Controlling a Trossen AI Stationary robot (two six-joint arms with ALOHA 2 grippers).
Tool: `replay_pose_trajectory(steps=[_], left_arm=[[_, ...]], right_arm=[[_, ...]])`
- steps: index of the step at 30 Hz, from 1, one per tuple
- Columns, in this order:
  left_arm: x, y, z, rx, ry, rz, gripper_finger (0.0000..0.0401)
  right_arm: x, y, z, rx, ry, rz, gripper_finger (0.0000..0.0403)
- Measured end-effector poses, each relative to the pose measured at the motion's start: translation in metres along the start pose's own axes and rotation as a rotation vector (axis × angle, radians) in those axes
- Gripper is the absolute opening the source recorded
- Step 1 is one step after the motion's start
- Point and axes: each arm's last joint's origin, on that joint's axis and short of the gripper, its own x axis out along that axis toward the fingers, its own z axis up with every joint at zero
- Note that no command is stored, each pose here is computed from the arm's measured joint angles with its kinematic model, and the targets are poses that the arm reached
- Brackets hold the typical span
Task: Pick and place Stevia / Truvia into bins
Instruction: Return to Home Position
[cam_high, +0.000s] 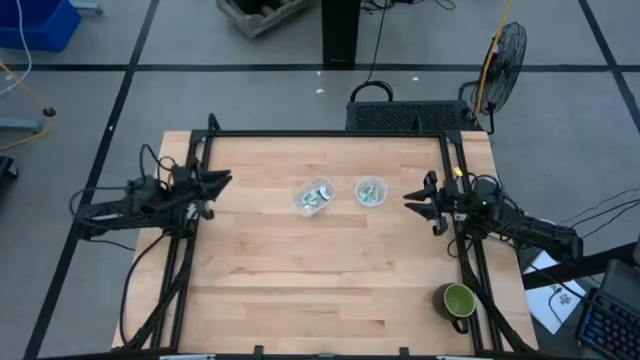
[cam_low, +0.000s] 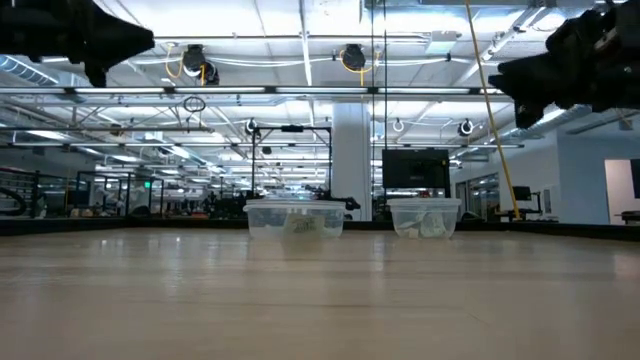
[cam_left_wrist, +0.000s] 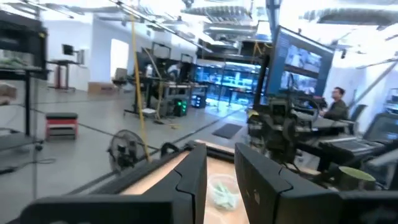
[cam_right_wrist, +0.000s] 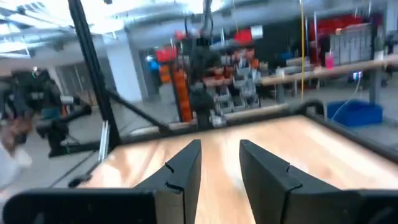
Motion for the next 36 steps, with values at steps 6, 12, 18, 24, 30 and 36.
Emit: replay_pose_trajectory(steps=[6, 12, 18, 24, 30, 36], left_arm=[[0.005, 0.000, -0.021, -0.045, 0.007, -0.027, 0.0088], [0.008, 0.000, -0.037, -0.051, -0.091, -0.041, 0.0088], [0.009, -0.001, -0.052, -0.052, -0.037, -0.127, 0.0088], [0.009, -0.002, -0.063, -0.036, 0.092, -0.187, 0.0088], [0.008, -0.001, -0.068, -0.032, 0.133, -0.161, 0.0088], [0.009, -0.001, -0.068, -0.037, 0.132, -0.160, 0.0088]], right_arm=[[-0.001, 0.005, 0.009, -0.010, -0.072, 0.108, 0.0102], [-0.001, 0.006, 0.009, -0.047, -0.071, 0.128, 0.0102], [-0.001, 0.006, 0.009, -0.048, -0.072, 0.128, 0.0102], [-0.001, 0.006, 0.009, -0.048, -0.072, 0.128, 0.0102], [-0.001, 0.006, 0.009, -0.048, -0.072, 0.128, 0.0102], [-0.001, 0.006, 0.009, -0.048, -0.072, 0.128, 0.0102]])
